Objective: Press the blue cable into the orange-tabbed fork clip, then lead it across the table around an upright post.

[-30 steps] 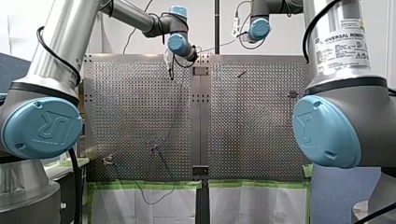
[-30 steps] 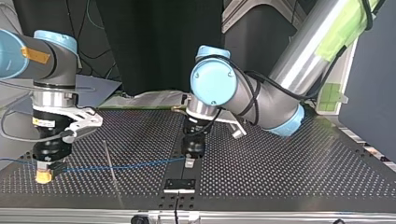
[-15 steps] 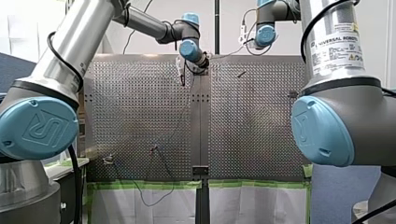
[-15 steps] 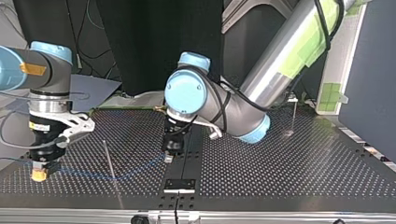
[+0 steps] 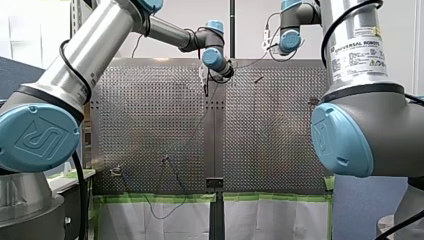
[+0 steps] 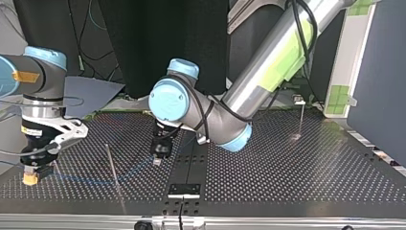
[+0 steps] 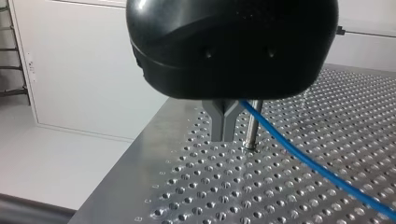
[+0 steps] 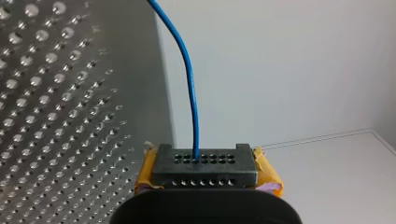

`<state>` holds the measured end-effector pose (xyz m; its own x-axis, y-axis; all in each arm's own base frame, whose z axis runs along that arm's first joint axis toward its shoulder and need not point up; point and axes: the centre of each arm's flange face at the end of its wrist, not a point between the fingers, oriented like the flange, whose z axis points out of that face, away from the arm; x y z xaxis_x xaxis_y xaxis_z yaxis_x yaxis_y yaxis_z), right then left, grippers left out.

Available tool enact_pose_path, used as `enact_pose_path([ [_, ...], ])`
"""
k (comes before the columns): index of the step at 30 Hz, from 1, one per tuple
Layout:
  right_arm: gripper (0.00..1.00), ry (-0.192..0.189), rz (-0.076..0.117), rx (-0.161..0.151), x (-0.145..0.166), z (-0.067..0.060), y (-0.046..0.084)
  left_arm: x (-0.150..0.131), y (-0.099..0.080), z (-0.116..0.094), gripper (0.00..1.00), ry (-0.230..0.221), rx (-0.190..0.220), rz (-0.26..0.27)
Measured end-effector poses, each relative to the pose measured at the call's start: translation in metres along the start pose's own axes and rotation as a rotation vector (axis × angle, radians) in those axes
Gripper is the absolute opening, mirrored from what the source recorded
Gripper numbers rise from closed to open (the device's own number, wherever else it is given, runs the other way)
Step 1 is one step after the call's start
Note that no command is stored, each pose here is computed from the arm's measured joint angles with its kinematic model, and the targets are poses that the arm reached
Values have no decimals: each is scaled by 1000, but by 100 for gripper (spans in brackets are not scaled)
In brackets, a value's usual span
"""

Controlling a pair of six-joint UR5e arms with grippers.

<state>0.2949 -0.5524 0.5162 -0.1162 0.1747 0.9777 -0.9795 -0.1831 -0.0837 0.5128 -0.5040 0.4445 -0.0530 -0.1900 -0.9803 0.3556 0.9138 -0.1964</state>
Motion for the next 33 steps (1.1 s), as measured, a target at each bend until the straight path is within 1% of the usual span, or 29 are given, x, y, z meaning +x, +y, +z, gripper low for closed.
enact_pose_path([
  [6, 0, -17, 0, -10, -11, 3, 6, 6, -6, 10, 0, 11, 7, 0],
  [12, 0, -30, -5, -24, -19, 3, 15, -6, -11, 17, 0, -16, 12, -11],
  [16, 0, -33, -4, -28, -21, 4, 17, -10, -15, 22, 0, -29, 18, -14],
  [20, 0, -36, -4, -32, -22, 4, 20, -22, -19, 26, 0, -54, 26, -21],
  [22, 0, -37, -5, -34, -23, 4, 21, -23, -23, 27, 0, -57, 32, -21],
  [27, 0, -40, -5, -36, -25, 5, 23, -10, -32, 35, 0, -45, 41, -7],
  [29, 0, -43, -5, -36, -26, 5, 23, 5, -31, 40, 0, -31, 40, -2],
  [33, 0, -49, -5, -37, -30, 5, 24, 27, -27, 46, 0, -19, 35, 0],
])
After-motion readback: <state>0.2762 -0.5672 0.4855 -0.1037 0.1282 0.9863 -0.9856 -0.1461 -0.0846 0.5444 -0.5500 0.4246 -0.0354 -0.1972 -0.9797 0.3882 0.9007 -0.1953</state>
